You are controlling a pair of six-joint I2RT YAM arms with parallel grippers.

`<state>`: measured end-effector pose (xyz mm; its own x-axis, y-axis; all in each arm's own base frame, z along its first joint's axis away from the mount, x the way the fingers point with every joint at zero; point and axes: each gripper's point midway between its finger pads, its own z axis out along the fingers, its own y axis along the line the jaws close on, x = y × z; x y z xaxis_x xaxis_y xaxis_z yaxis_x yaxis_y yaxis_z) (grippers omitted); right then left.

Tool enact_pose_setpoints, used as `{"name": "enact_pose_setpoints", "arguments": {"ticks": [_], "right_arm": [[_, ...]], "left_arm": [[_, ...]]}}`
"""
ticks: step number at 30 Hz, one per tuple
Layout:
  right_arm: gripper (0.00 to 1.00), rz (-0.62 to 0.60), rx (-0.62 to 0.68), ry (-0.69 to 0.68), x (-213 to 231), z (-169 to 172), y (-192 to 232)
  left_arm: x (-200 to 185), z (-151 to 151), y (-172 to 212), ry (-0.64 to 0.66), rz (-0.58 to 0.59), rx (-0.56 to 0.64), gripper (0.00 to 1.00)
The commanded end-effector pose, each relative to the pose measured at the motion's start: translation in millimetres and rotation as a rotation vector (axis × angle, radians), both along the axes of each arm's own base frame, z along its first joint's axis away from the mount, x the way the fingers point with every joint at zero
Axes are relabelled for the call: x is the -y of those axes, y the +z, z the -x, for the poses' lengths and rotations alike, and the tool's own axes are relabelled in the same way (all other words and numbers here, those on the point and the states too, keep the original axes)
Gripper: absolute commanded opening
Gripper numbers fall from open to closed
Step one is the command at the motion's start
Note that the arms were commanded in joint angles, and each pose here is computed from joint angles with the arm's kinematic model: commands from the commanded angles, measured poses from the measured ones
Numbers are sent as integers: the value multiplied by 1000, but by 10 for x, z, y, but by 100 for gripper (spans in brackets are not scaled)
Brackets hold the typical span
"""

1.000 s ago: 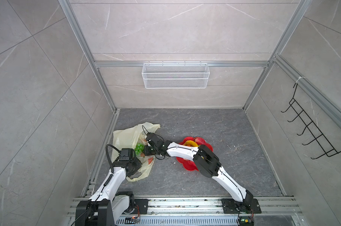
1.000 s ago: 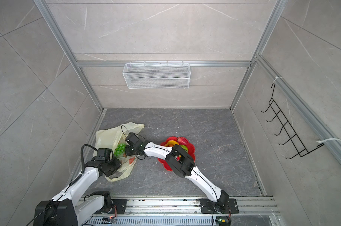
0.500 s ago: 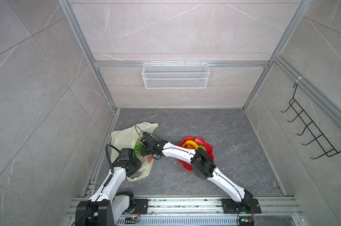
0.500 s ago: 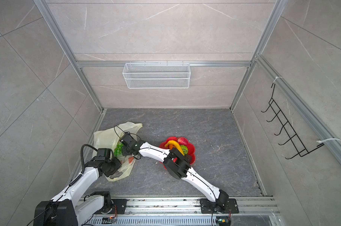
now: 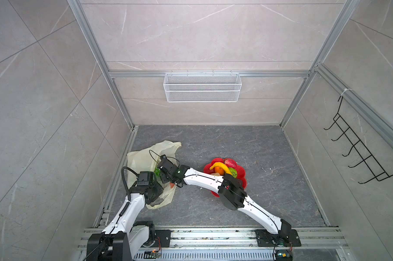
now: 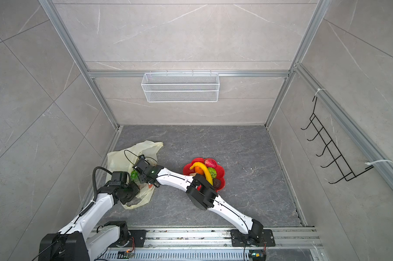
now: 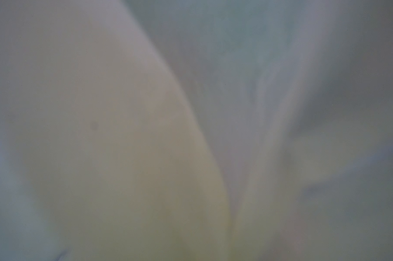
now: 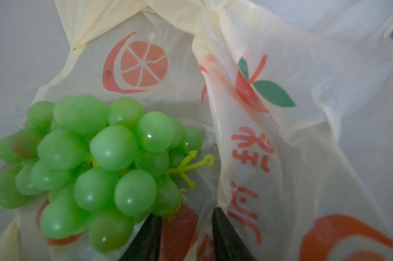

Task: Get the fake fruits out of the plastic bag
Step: 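Pull the green grapes up through the bag opening with the right gripper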

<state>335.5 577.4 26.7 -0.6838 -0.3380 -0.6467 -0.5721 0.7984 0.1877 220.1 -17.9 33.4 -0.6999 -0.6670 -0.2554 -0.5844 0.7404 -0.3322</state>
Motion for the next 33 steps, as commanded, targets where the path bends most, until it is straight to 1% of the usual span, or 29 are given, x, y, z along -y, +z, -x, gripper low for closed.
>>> {"name": "enact_pose_setpoints", "arguments": {"ticks": [1,3,8,12,14,18,21,24,28,31,33], "right_arm": [[39,88,-26,48,154,119,-238],[38,102,-21,57,133,119,-264],[35,143,-20,32,99,41,-406],[34,121,-23,44,35,43,-400],[28,121,-5,20,63,8,-342],[15,141,14,-77,266,-127,-244],[10,94,-8,-115,383,-183,-159],[11,21,-16,-90,375,-132,-51],[14,-100,-54,-2,224,25,168],[19,-161,-92,59,95,122,254],[25,-184,-105,92,13,151,273]], "left_arm": [[-25,43,8,-9,-22,-4,32],[-36,50,31,-2,-27,6,31],[-93,74,118,42,-40,76,31],[-97,81,106,43,-42,61,31],[-106,85,104,45,-47,56,31],[-146,109,132,74,-57,75,31],[-178,154,123,105,-63,74,31],[-167,191,73,106,-56,45,31],[-98,251,-23,101,-15,-2,31],[-66,286,-54,106,8,-4,32],[-61,299,-62,115,15,0,32]]}}
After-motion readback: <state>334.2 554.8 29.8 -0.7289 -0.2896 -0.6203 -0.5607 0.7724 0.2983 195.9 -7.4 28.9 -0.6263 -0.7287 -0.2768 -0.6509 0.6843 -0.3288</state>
